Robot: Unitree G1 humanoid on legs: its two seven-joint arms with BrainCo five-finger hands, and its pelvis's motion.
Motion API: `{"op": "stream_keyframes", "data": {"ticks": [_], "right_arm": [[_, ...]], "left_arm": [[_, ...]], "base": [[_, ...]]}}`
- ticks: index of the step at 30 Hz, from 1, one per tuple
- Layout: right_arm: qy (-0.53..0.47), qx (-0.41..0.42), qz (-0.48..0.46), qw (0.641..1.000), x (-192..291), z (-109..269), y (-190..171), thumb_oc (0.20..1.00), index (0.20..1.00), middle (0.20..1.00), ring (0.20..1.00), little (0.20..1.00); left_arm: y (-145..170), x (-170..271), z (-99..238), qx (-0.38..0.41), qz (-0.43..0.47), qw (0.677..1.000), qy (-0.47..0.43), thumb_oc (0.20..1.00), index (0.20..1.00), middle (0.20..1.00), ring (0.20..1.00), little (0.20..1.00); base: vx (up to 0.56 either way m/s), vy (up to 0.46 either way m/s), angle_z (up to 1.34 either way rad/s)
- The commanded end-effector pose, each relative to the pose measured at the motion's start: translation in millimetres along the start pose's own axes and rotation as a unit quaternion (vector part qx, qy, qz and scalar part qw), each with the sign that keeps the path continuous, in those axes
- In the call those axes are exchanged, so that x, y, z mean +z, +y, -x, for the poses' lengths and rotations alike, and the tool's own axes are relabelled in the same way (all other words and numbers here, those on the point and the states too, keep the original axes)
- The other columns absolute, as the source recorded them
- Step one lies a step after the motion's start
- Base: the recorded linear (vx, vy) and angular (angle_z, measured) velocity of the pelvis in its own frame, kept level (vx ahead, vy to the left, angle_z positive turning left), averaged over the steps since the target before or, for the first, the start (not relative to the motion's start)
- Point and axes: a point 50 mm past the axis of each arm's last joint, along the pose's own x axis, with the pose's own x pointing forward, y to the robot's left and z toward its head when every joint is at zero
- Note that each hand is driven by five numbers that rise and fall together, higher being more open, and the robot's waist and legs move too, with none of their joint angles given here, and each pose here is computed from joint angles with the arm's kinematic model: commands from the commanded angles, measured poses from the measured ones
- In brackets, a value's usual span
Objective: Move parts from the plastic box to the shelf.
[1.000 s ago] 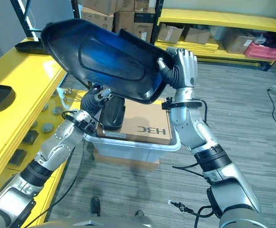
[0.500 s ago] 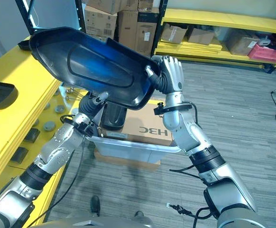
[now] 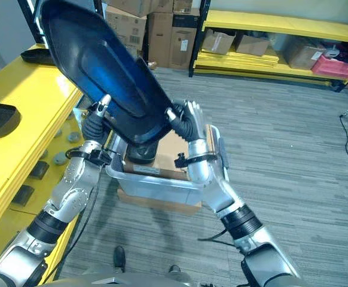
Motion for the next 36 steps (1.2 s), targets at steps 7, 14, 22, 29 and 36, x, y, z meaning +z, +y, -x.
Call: {"op": "stream_keyframes", "data": {"ticks": [7,14,22,29,36], "right_arm": [[-0.178,0.070,-0.125,0.974,72.0,-5.5,23.1,0.200,0.200,0.200,0.200,0.200],[-0.161,0.120,-0.186,0.962,71.6,-1.4,28.4,0.200,0.200,0.200,0.200,0.200],[-0.050,0.115,-0.361,0.924,42.3,14.8,21.2,1.000,1.000,1.000,1.000,1.000],[0.061,0.054,-0.350,0.933,-3.2,56.3,4.6,1.000,1.000,1.000,1.000,1.000],[0.261,0.073,-0.350,0.897,-70.4,127.0,5.7,1.000,1.000,1.000,1.000,1.000]], "left_arm": [[-58.0,7.6,-11.9,-0.169,-0.013,0.985,-0.017,0.200,0.200,0.200,0.200,0.200],[-55.0,4.5,-7.4,-0.194,-0.036,0.980,-0.025,0.200,0.200,0.200,0.200,0.200],[-26.4,31.9,0.0,-0.105,-0.233,0.952,-0.171,0.200,0.200,0.200,0.200,0.200],[3.2,61.3,16.4,0.005,-0.390,0.872,-0.296,0.200,0.200,0.200,0.200,0.200],[35.7,83.2,27.9,0.077,-0.451,0.820,-0.343,0.200,0.200,0.200,0.200,0.200]], "base": [[0.00,0.000,0.00],[0.00,0.000,0.00],[0.00,0.000,0.00],[0.00,0.002,-0.01],[0.00,0.004,-0.09]]}}
